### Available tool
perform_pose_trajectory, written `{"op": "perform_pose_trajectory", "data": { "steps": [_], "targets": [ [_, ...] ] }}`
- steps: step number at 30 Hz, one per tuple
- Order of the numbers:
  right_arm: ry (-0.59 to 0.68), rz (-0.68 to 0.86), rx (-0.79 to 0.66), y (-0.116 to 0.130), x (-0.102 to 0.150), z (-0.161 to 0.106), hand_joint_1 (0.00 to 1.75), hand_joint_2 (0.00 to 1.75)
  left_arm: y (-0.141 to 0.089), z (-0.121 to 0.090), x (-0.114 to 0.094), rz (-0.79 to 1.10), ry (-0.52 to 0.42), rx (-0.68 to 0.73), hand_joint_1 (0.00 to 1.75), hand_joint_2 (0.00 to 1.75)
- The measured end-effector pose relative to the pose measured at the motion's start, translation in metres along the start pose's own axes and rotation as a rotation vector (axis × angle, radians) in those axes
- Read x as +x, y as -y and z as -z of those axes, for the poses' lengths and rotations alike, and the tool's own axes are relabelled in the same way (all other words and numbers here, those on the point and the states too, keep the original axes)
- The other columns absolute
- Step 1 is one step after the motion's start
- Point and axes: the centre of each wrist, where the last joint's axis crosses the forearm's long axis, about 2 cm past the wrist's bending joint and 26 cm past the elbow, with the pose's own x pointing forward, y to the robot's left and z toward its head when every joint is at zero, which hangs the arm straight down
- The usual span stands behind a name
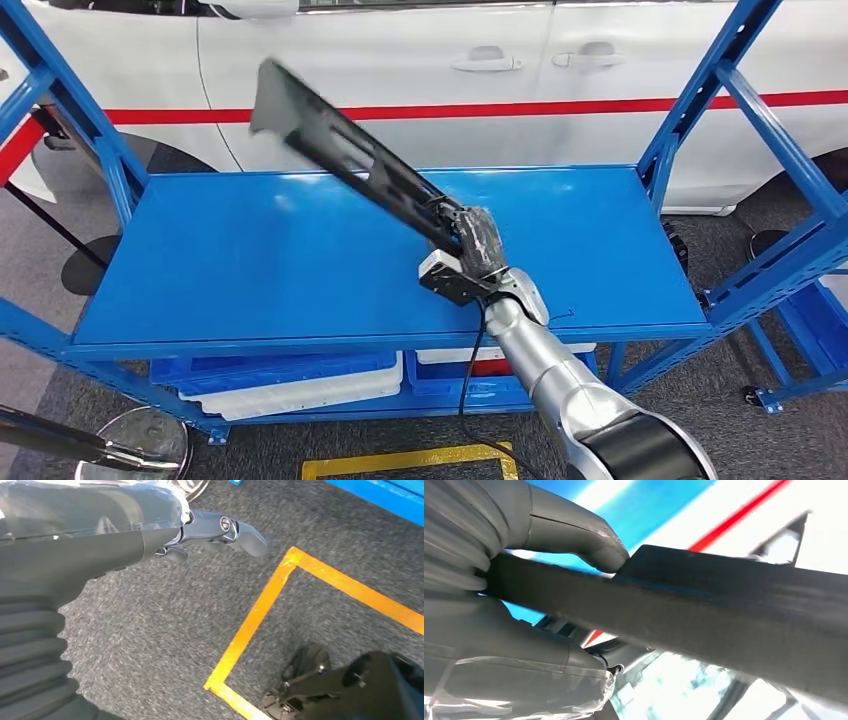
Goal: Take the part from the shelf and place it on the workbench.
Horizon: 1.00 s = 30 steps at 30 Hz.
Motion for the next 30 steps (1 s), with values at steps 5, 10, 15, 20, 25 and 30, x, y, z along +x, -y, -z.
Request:
{"op": "perform_pose_trajectory", "data": {
  "steps": [5, 10, 15, 20, 25, 30],
  "targets": [
    [0.077, 0.263, -0.125, 0.019, 0.021, -0.007, 1.75, 1.75, -0.002, 0.0, -0.001, 0.0, -0.013, -0.001, 0.0, 1.75],
    [0.311, 0.635, -0.134, 0.048, 0.066, -0.012, 1.75, 1.75, -0.002, 0.0, -0.001, -0.002, 0.003, -0.005, 0.0, 1.75],
    [0.648, 1.169, 0.141, 0.056, 0.116, -0.028, 1.75, 1.75, -0.003, -0.001, -0.002, -0.007, 0.021, -0.005, 0.0, 1.75],
    [0.828, 1.363, 0.307, 0.051, 0.154, -0.046, 1.75, 1.75, -0.004, -0.001, -0.003, 0.0, -0.011, 0.006, 0.0, 1.75],
    [0.89, 1.374, 0.349, 0.054, 0.165, -0.052, 1.75, 1.75, -0.009, -0.001, -0.005, 0.009, -0.028, 0.017, 0.0, 1.75],
    [0.881, 1.335, 0.408, 0.057, 0.158, -0.061, 1.75, 1.75, -0.011, -0.001, -0.005, 0.023, -0.053, 0.03, 0.0, 1.75]
  ]
}}
